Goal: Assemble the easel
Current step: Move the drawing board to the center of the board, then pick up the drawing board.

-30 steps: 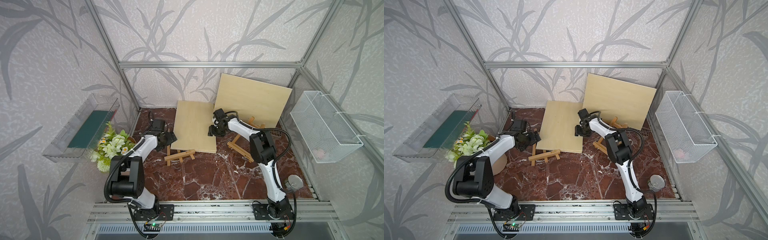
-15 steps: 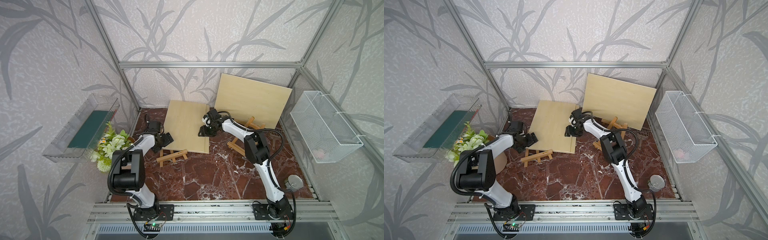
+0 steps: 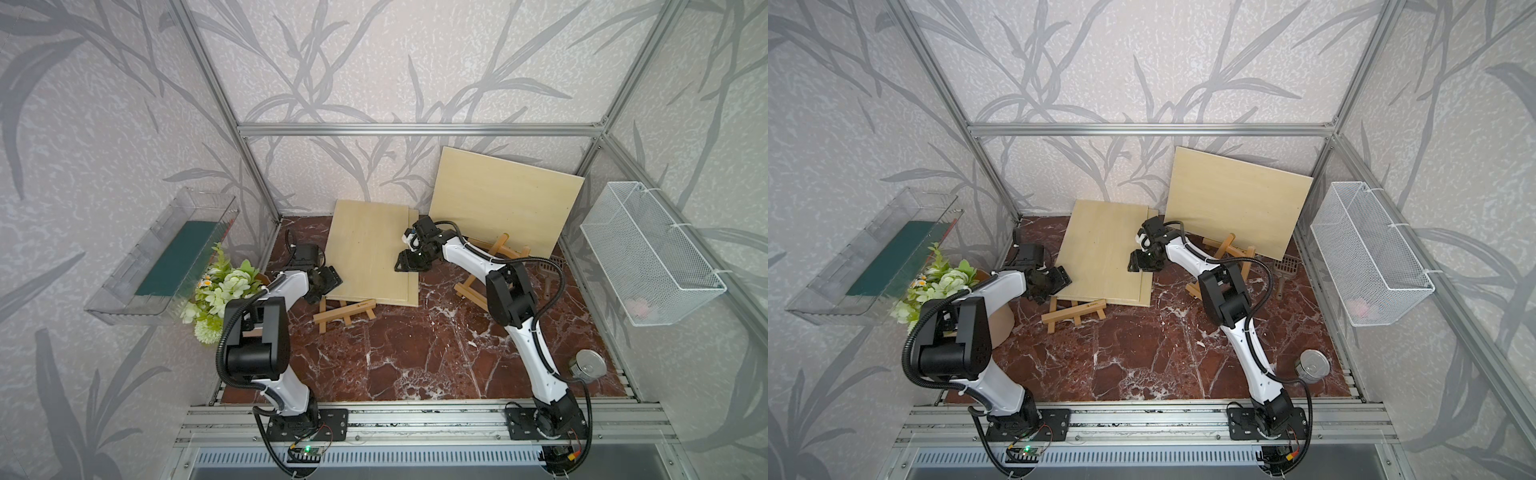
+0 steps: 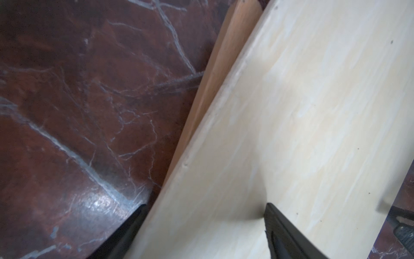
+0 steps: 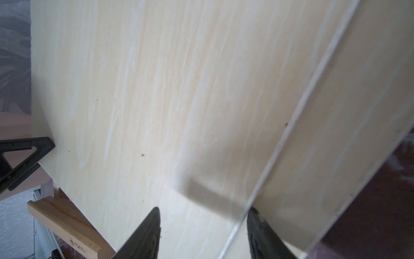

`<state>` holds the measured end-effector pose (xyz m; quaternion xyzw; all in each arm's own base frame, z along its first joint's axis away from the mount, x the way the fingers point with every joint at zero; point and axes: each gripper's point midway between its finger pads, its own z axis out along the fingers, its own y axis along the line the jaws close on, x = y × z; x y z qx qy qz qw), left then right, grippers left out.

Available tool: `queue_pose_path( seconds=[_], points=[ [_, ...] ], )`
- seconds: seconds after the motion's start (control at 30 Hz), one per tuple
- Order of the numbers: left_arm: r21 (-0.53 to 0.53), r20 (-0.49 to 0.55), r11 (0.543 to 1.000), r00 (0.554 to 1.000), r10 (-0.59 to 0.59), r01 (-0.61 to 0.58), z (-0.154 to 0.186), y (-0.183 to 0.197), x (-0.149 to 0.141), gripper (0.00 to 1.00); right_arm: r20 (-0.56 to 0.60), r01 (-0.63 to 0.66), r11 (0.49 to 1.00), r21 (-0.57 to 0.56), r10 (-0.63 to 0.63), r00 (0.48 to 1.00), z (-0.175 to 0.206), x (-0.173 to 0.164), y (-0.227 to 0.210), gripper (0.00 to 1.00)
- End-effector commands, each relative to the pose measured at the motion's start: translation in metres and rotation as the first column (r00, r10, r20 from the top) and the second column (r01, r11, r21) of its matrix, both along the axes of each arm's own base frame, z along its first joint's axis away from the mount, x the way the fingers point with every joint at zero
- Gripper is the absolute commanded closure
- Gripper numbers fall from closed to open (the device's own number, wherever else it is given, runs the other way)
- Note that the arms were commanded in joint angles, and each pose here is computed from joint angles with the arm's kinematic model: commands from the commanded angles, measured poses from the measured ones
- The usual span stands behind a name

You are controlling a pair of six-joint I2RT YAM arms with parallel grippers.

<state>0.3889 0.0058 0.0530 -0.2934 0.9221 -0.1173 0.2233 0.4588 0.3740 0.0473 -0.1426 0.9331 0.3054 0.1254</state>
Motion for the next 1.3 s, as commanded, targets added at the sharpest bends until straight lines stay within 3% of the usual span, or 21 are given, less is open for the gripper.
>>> queue_pose_path(
  seconds=[0.0, 0.3, 0.53, 0.73, 0.9, 0.97, 1.1, 1.27],
  points=[
    [-0.045, 0.189, 0.995, 0.979, -0.082, 0.092, 0.021, -0.022, 0.032, 0.30, -0.043, -0.090, 0.995, 0.040, 0.092, 0.995, -0.006, -0.033, 0.023, 0.40],
    [-0.088, 0.396, 0.968, 0.899, -0.184, 0.237, 0.075, -0.048, 0.043, 0.55, -0.076, -0.088, 0.996, 0.031, 0.090, 0.993, -0.022, -0.049, 0.017, 0.40],
    [-0.070, 0.499, 0.949, 0.835, -0.232, 0.306, 0.113, -0.060, 0.037, 0.61, -0.080, -0.098, 0.994, 0.041, 0.101, 0.992, -0.024, -0.057, 0.018, 0.40],
    [-0.033, 0.595, 0.922, 0.749, -0.291, 0.385, 0.150, -0.085, 0.027, 0.69, -0.083, -0.111, 0.992, 0.054, 0.115, 0.990, -0.023, -0.063, 0.022, 0.40],
    [0.049, 0.671, 0.892, 0.647, -0.363, 0.450, 0.179, -0.115, 0.015, 0.72, -0.089, -0.116, 0.990, 0.077, 0.123, 0.988, -0.023, -0.068, 0.024, 0.40],
    [0.081, 0.695, 0.895, 0.619, -0.367, 0.439, 0.187, -0.120, 0.012, 0.78, -0.088, -0.120, 0.989, 0.091, 0.128, 0.988, -0.021, -0.071, 0.025, 0.40],
    [0.076, 0.709, 0.913, 0.622, -0.333, 0.402, 0.195, -0.122, 0.010, 0.98, -0.059, -0.137, 0.984, 0.116, 0.145, 0.988, -0.008, -0.076, 0.024, 0.40],
    [0.093, 0.702, 0.929, 0.638, -0.316, 0.358, 0.208, -0.125, 0.007, 1.00, 0.040, -0.184, 0.977, 0.110, 0.180, 0.983, 0.029, -0.088, 0.011, 0.40]
  ],
)
